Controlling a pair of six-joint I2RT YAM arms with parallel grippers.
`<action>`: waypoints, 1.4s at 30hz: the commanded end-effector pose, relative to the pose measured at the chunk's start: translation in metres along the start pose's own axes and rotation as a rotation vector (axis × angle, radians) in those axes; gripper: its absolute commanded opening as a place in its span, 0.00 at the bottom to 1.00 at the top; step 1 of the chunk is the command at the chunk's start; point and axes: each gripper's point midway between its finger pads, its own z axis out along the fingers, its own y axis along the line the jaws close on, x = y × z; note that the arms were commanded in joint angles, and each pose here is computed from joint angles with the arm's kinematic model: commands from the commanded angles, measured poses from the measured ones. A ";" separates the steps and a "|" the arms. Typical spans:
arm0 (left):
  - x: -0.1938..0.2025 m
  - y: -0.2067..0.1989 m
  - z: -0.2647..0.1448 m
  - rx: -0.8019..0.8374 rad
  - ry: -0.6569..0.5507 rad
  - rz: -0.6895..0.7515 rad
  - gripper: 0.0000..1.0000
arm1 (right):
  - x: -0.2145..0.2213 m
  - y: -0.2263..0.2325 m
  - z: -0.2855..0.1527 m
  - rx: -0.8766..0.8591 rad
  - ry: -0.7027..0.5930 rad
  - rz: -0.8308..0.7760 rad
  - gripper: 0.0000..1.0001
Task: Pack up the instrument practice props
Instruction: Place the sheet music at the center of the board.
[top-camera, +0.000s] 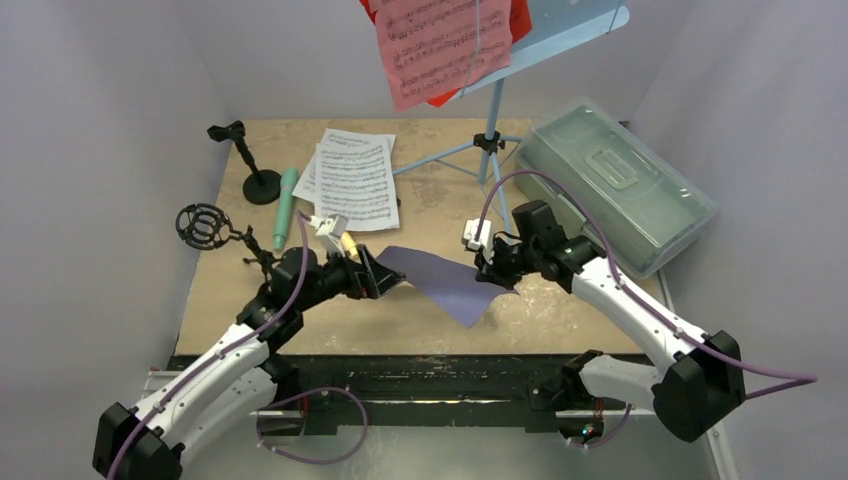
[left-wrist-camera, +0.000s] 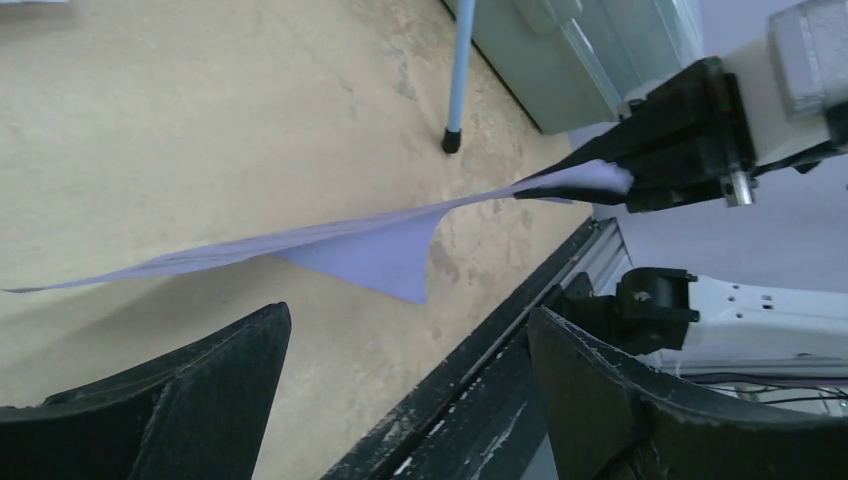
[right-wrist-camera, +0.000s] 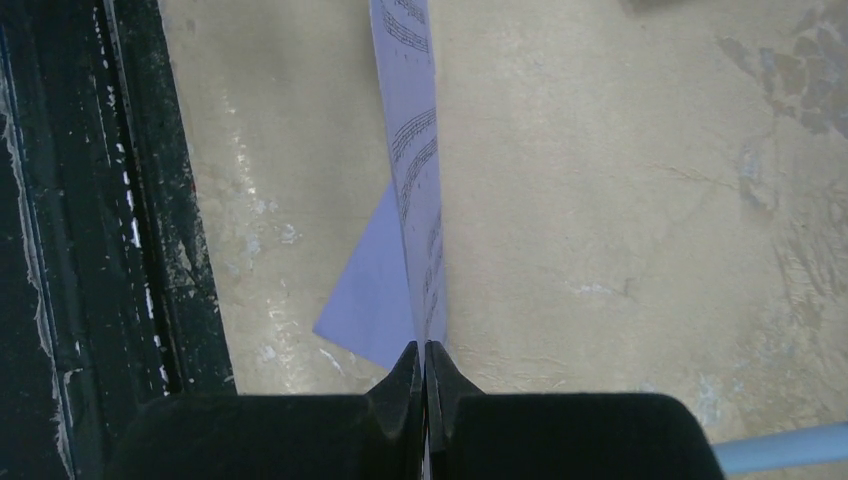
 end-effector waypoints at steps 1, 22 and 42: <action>-0.009 -0.030 0.009 0.040 -0.080 -0.104 0.88 | -0.003 0.000 0.006 -0.006 -0.008 0.000 0.00; -0.011 -0.084 0.072 -0.169 -0.142 -0.377 0.98 | -0.013 -0.027 -0.004 0.180 -0.049 0.046 0.00; -0.021 -0.058 0.103 -0.485 -0.190 -0.468 0.80 | -0.018 -0.010 -0.003 0.103 -0.075 0.012 0.00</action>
